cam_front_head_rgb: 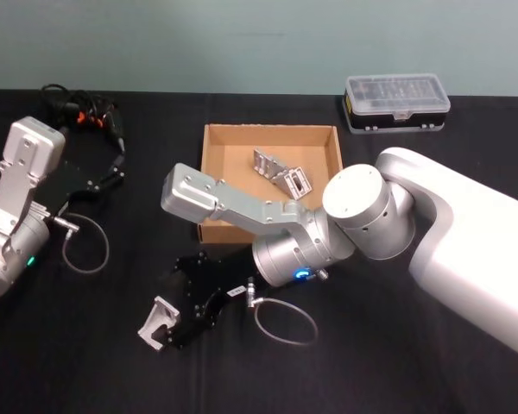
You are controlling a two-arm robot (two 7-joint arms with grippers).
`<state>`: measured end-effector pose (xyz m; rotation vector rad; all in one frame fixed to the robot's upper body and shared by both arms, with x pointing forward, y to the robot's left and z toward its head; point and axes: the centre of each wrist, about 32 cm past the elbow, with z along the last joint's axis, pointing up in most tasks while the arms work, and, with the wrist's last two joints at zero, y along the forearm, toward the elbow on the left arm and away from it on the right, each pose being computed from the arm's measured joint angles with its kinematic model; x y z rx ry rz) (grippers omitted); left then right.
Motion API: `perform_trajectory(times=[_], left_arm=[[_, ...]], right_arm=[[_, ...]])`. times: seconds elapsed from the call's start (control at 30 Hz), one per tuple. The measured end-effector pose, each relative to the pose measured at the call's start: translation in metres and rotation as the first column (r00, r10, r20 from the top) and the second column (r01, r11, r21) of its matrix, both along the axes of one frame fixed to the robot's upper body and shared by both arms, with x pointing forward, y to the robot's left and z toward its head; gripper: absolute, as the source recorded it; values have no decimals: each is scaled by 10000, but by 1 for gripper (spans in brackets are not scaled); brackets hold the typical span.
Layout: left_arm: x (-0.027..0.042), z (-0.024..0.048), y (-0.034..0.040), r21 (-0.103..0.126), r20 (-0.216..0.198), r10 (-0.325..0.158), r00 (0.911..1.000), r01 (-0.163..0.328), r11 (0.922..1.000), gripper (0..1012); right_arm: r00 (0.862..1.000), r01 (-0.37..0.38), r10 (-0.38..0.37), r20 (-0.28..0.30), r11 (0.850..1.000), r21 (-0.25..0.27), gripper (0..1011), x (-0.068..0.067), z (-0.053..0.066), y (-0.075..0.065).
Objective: Use one hand to pick up the angle iron from the table and place it into the box.
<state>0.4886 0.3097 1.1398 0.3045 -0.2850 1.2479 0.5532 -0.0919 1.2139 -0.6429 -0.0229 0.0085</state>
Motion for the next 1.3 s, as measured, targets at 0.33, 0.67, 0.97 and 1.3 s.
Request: perform_trajectory(times=[0.33, 0.67, 0.97, 1.3], left_arm=[[0, 0, 0, 0, 0, 1, 10000, -1, 10000, 1000], [0, 0, 0, 0, 0, 0, 10000, 0, 10000, 1000], [0, 0, 0, 0, -1, 0, 10000, 0, 10000, 1000], [0, 0, 0, 0, 0, 1, 10000, -1, 10000, 1000]], right_arm=[[9998, 194, -193, 97, 9997, -148, 1004, 4, -9, 48], [9996, 248, -245, 146, 9995, -189, 1004, 8, -10, 59], [9996, 244, -242, 135, 9996, -170, 854, 8, -9, 55], [9996, 235, -233, 130, 9996, -158, 550, 7, -10, 53]])
